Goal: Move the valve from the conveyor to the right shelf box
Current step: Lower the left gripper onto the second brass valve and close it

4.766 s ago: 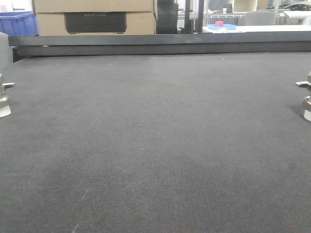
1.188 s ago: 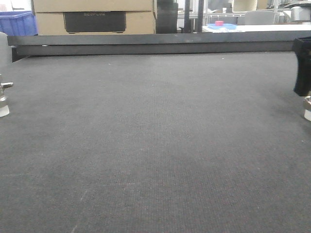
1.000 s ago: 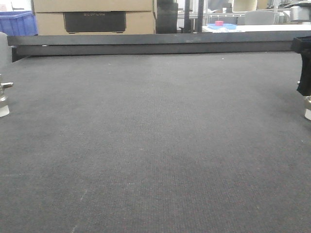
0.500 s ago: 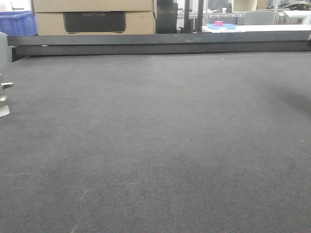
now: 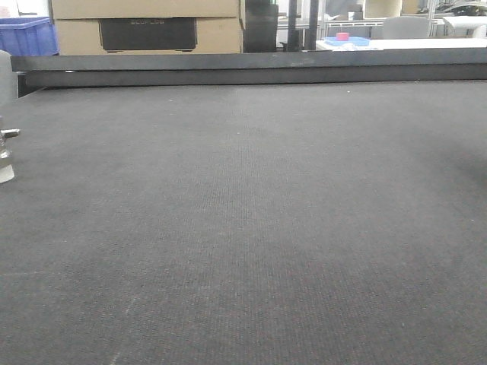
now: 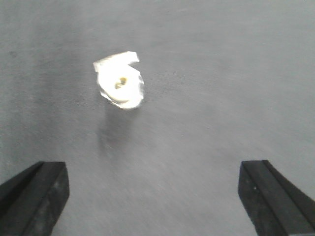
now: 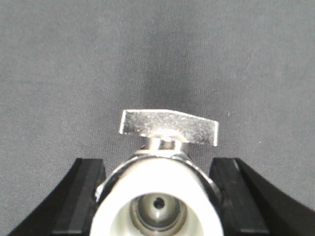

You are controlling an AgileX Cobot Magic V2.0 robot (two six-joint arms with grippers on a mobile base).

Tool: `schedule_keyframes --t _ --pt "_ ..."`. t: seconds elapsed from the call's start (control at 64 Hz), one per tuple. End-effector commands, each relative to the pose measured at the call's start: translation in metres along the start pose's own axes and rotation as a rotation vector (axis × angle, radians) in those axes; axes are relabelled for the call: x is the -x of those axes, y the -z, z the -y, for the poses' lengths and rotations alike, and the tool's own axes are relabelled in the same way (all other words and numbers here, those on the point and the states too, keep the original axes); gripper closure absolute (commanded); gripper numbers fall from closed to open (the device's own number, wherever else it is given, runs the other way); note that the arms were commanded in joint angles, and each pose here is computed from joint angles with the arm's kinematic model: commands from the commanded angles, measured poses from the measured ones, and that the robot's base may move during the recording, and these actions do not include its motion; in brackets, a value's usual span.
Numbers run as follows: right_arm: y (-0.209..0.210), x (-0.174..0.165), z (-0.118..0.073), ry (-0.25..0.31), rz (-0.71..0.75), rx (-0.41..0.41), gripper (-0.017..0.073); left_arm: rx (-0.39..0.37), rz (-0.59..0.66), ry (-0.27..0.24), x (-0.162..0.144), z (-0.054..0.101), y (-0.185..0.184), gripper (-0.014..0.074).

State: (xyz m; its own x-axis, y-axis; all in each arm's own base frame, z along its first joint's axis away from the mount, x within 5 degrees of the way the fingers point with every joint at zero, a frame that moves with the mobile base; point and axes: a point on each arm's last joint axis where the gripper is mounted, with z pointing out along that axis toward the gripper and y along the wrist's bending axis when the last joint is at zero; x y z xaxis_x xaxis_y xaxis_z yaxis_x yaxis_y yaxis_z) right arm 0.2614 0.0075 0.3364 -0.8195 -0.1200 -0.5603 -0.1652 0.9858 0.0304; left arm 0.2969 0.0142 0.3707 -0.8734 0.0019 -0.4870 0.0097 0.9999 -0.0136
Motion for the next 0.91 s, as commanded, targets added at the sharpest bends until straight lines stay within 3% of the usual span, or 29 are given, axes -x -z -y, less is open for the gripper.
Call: schedule_keyframes --t 0.0,0.141,0.484,0.891 --pt "0.008 0.005 -0.001 -0.004 0.074 -0.005 0.0711 0.005 -0.035 -0.007 0.013 -0.007 -0.019 -0.0006" --pt "0.008 0.005 -0.003 -0.021 0.079 0.017 0.0711 0.003 -0.089 -0.031 0.025 -0.011 -0.055 -0.0006" --pt "0.008 0.005 -0.003 -0.023 0.08 0.02 0.0711 0.004 -0.162 -0.032 0.049 -0.019 -0.119 -0.0006" --pt "0.008 0.005 -0.003 -0.023 0.08 0.02 0.0711 -0.006 -0.283 -0.024 0.042 -0.021 -0.167 -0.0006"
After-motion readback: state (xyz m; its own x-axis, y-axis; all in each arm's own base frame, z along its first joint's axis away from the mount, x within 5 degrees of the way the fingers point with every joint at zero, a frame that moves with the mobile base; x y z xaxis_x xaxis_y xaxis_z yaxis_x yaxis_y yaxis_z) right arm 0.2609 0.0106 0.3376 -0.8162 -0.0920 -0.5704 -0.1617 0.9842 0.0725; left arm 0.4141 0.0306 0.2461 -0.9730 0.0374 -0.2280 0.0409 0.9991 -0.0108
